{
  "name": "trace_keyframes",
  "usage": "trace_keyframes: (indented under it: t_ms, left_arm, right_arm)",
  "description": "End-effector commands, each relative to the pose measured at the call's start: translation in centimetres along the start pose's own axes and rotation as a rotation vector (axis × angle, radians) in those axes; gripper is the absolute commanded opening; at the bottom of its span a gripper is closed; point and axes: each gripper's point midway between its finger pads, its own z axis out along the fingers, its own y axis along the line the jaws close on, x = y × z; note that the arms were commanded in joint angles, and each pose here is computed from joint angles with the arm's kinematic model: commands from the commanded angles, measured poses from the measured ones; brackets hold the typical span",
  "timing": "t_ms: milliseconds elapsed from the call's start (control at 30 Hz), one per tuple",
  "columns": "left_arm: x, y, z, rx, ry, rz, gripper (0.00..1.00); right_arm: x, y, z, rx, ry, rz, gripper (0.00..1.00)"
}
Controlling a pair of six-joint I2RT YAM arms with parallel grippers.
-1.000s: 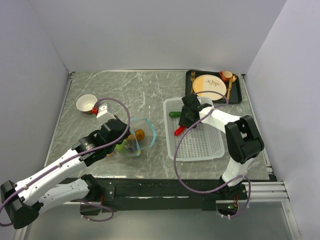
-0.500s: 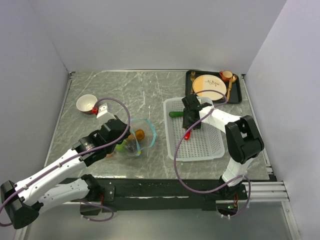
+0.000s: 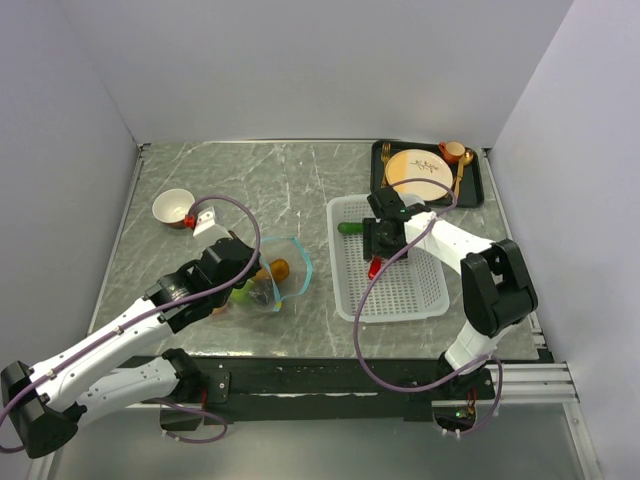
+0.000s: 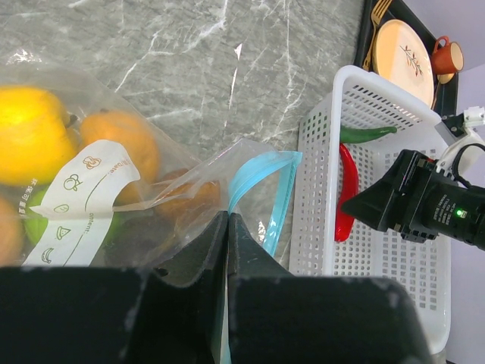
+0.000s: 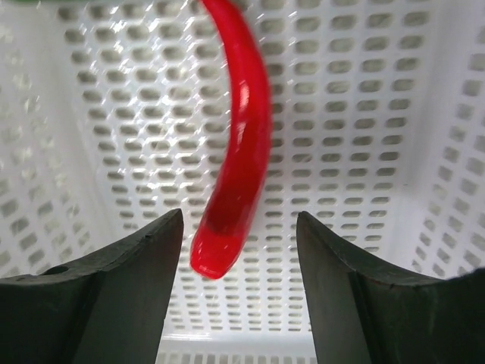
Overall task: Place the food in the zip-top bag and seal the zipper
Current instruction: Pick up the fake vegetable from the bin.
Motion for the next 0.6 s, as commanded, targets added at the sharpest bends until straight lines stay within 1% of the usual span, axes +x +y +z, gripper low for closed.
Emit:
trace_keyframes:
  t_ms: [0, 100, 233, 333, 433, 467, 533, 567]
  left_arm:
    - [-1.3, -1.1, -0.6, 0.044, -0.029, -0.023, 0.08]
    - [-1.3, -1.1, -0.6, 0.045, -0.030, -0.023, 0.08]
    - [-1.1, -1.0, -0.5, 0.034, -0.021, -0.015, 0.08]
    - [-1.1, -1.1, -0.5, 0.040, -0.021, -0.018, 0.08]
    - [-1.0, -1.2, -0.5, 0.044, -0.018, -0.020, 0.08]
    - [-1.0, -1.2, -0.5, 0.045, -0.018, -0.021, 0.08]
    - [-1.0, -1.1, -0.5, 0.043, -0.016, -0.020, 0.07]
    - [-1.0, -1.1, -0.5, 0.042, -0.015, -0.019, 0.07]
  right_arm:
    - [-0.3, 0.8, -1.0, -0.064, 0.012, -0.036, 0.67]
    - [0.2, 0.9, -0.3, -0.063, 0.036, -0.045, 0.65]
    - [0.6, 0.9, 0.2, -0.065, 0.052, -0.053, 0.60]
    - [1.0, 0.7, 0.6, -0.059, 0.068, -0.060, 0.59]
    - [1.2, 0.5, 0.9, -0.053, 0.073, -0.061, 0.54]
    - [1.2, 0.4, 1.0, -0.051, 0.072, -0.061, 0.48]
    - [1.3, 0.4, 1.0, -0.054, 0.073, -0.062, 0.42]
    - [1.2, 0.3, 1.0, -0.052, 0.074, -0.060, 0.34]
